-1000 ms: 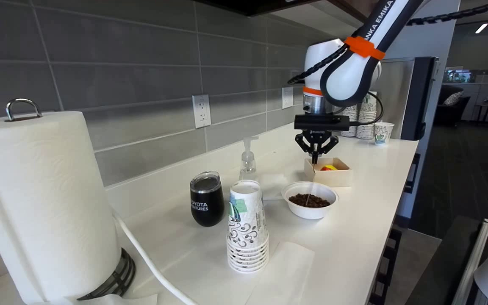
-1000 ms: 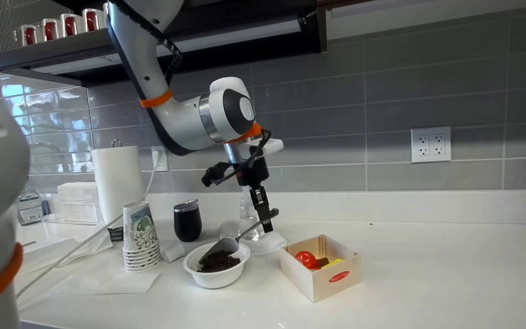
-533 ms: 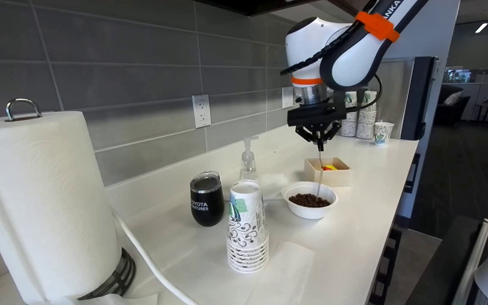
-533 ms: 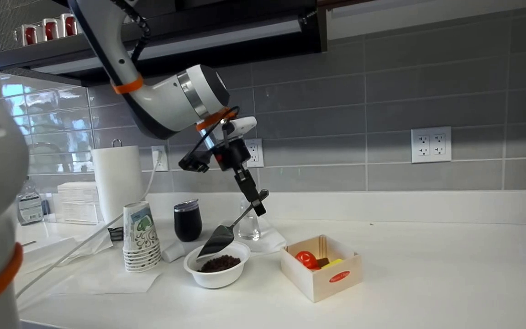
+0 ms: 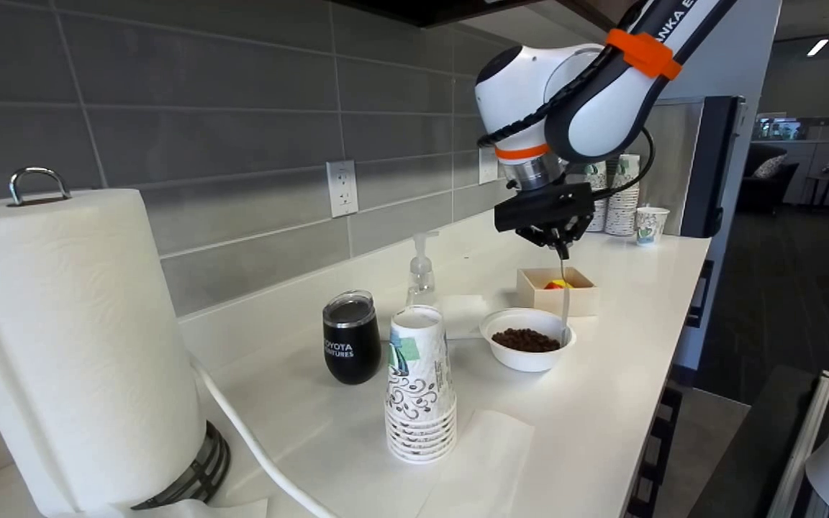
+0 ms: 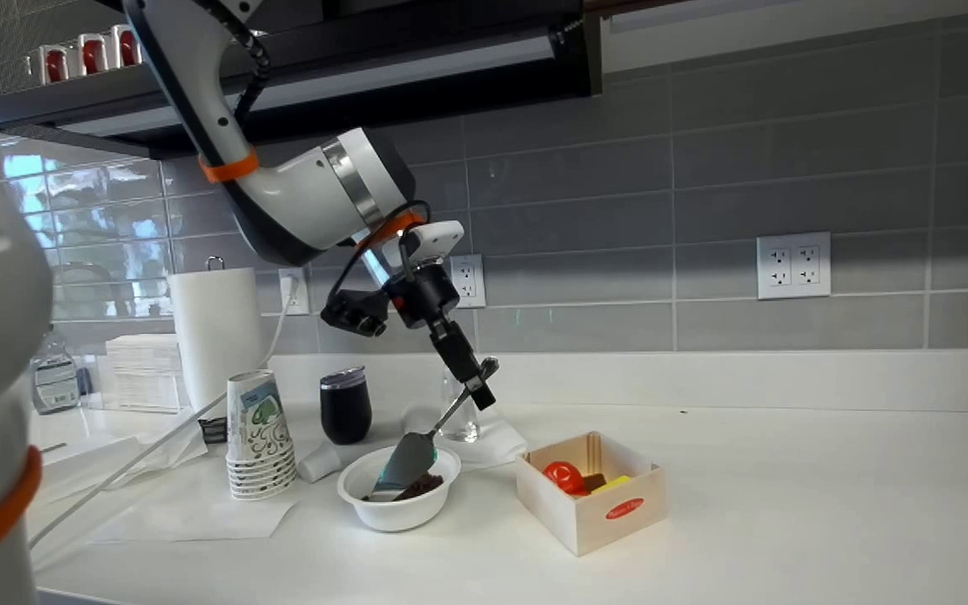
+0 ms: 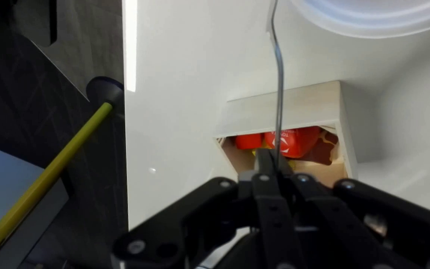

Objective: Stir the bowl with the kitchen utensil

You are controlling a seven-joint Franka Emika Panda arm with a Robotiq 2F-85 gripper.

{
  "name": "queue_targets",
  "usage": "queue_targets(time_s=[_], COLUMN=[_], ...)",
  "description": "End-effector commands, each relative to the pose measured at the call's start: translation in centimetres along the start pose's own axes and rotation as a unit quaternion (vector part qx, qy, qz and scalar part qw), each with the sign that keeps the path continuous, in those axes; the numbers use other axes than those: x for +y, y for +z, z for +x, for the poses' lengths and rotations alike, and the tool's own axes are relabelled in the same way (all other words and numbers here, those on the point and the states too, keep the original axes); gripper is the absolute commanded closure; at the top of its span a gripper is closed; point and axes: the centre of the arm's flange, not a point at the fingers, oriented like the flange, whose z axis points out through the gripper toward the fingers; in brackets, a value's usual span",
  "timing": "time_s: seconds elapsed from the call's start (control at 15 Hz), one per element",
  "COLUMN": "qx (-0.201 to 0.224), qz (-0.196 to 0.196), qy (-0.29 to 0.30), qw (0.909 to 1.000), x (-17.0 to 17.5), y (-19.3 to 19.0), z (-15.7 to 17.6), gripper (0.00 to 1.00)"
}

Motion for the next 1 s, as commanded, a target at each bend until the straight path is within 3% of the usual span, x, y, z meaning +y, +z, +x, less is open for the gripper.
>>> queue_targets(time_s=[0.0,0.33,0.93], qx=[0.032,0.085,0.124], qz=[-0.008,-0.005,0.062], qy=[0.024,0.036,0.067], qw=[0.9992,0.9957,0.9882], x=[-0.8,-1.8,-3.1], y=[1.3,2.3,0.6], z=[-0.1,-1.1,-2.8], gripper=[0.99,0.99,0.99])
